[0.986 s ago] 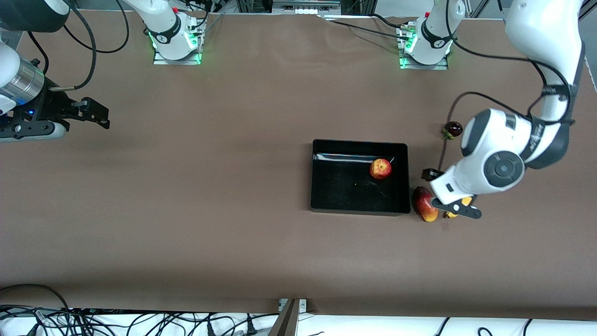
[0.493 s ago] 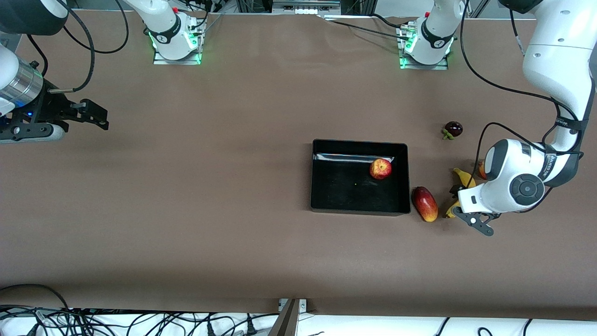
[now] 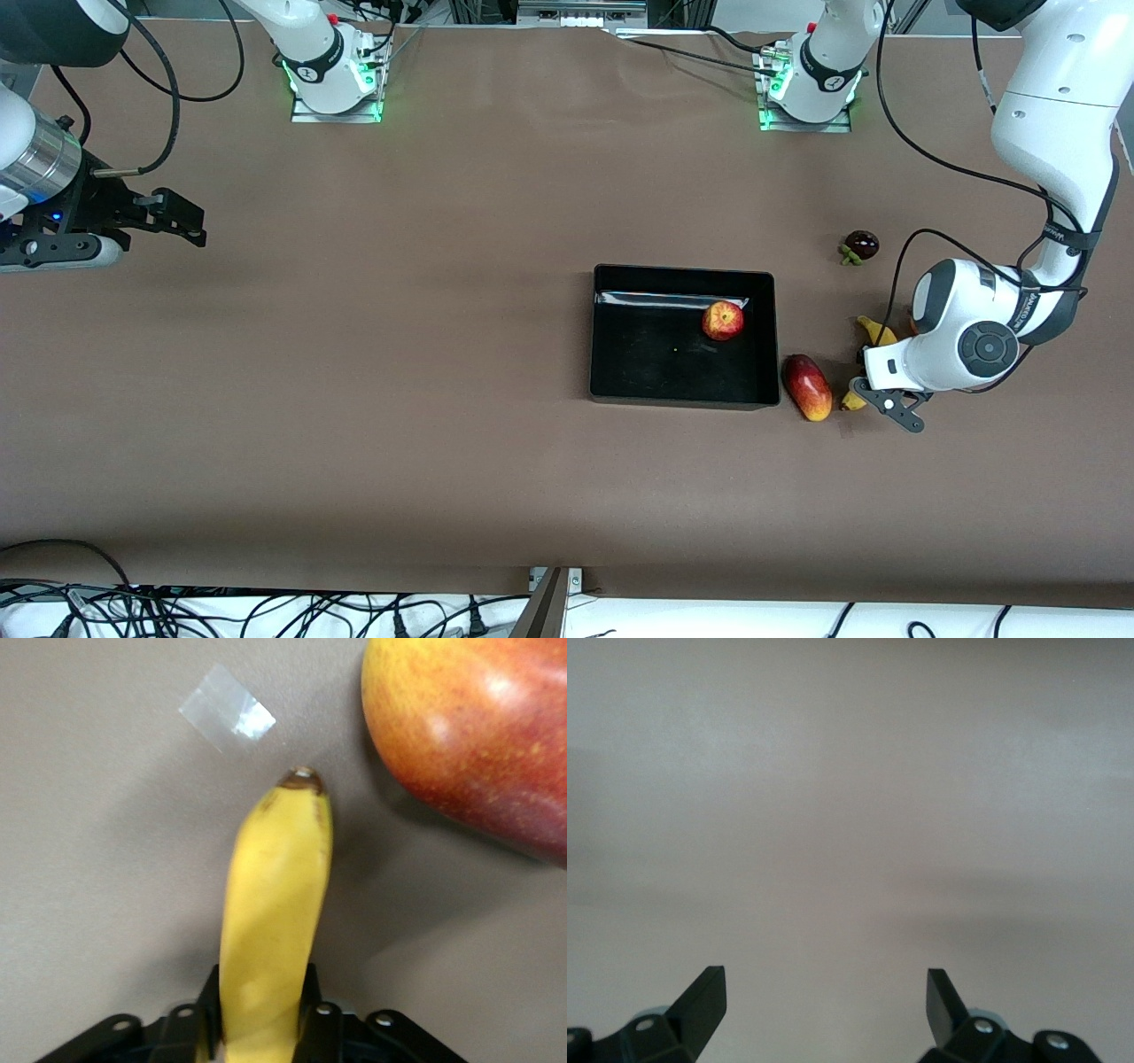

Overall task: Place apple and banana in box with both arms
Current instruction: 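Carry the banana into the box and open the left gripper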

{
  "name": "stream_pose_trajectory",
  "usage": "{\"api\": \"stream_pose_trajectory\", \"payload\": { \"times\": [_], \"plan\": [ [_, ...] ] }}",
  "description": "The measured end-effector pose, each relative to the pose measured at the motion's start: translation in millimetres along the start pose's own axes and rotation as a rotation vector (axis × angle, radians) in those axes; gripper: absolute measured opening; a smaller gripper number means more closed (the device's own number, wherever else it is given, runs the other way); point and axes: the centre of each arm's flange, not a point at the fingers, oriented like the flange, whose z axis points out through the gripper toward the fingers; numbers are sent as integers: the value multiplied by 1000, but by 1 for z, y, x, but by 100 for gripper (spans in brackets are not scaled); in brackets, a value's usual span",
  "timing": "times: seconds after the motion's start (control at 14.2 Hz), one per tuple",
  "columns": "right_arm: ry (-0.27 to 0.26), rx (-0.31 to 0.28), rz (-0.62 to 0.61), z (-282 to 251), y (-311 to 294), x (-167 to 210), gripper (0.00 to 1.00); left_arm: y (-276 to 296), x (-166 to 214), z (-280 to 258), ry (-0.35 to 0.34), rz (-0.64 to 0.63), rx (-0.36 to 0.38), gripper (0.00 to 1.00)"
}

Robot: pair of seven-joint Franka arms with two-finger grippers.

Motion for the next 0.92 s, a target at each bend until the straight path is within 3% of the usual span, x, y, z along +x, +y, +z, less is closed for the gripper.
{"api": "stream_pose_trajectory", "payload": {
  "times": [0.28, 0.42, 0.56, 0.92],
  "plan": [
    [0, 0, 0, 0, 0, 0, 100, 5, 11, -67, -24, 0, 14, 34],
    [0, 0, 1, 0, 0, 0, 100, 24, 27, -128, -46, -61, -23, 34],
    [0, 0, 1, 0, 0, 0, 100, 56, 46, -170, -25, -169, -95, 34],
    [1, 0, 2, 0, 1, 0, 100, 202, 122, -169, -52, -367, -205, 34]
  ]
}}
